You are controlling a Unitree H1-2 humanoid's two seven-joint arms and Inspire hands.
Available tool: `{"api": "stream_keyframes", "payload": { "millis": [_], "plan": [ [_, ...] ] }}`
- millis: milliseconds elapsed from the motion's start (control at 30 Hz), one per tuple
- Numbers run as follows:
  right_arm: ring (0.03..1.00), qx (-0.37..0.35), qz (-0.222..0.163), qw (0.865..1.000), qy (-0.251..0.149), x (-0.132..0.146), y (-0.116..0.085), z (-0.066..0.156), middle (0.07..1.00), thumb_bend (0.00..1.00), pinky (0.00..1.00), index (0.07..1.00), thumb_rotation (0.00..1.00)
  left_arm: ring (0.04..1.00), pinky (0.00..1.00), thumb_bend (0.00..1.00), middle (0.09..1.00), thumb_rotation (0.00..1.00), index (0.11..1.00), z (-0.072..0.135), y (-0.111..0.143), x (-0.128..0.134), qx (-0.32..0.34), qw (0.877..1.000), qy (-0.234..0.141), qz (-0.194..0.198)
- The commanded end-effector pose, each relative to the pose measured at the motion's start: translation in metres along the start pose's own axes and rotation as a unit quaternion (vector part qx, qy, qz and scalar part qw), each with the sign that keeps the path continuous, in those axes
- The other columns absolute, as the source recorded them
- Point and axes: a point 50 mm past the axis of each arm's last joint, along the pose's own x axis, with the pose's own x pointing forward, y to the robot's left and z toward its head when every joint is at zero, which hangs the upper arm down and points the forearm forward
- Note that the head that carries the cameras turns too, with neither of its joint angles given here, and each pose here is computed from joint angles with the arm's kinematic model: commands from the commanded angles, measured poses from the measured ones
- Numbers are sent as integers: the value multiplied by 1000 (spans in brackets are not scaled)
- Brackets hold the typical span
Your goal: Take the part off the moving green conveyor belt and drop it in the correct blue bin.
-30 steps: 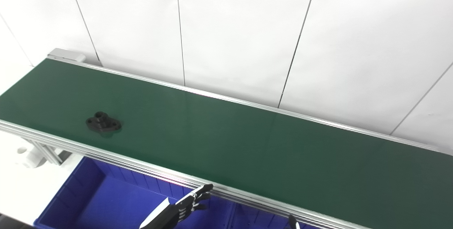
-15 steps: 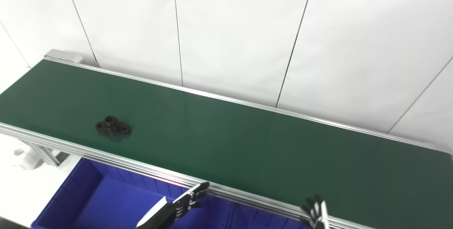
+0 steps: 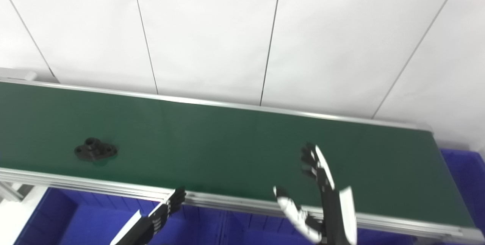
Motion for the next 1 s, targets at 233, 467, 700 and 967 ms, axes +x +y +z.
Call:
{"api": "stream_keyframes", "payload": {
  "millis": [233, 467, 700, 967],
  "plan": [
    [807, -23, 11, 999, -25, 38, -2, 11, 845, 621, 707, 891, 450, 1000, 962, 674, 1000, 771, 1000, 14, 5, 1, -3, 1000, -27, -3],
    [814, -51, 45, 997, -25, 59, 0, 11, 844, 632, 708, 899, 467, 1000, 960, 690, 1000, 795, 1000, 17, 3, -2, -12, 1000, -27, 1],
    [812, -79, 90, 993, -15, 84, 2, 13, 847, 652, 711, 899, 484, 992, 961, 683, 1000, 822, 1000, 22, -2, -6, -22, 999, -28, 0],
    [780, -113, 130, 985, -23, 107, 8, 16, 841, 650, 681, 895, 482, 995, 963, 682, 1000, 827, 1000, 25, -4, -8, -29, 999, -24, -8]
  ]
}}
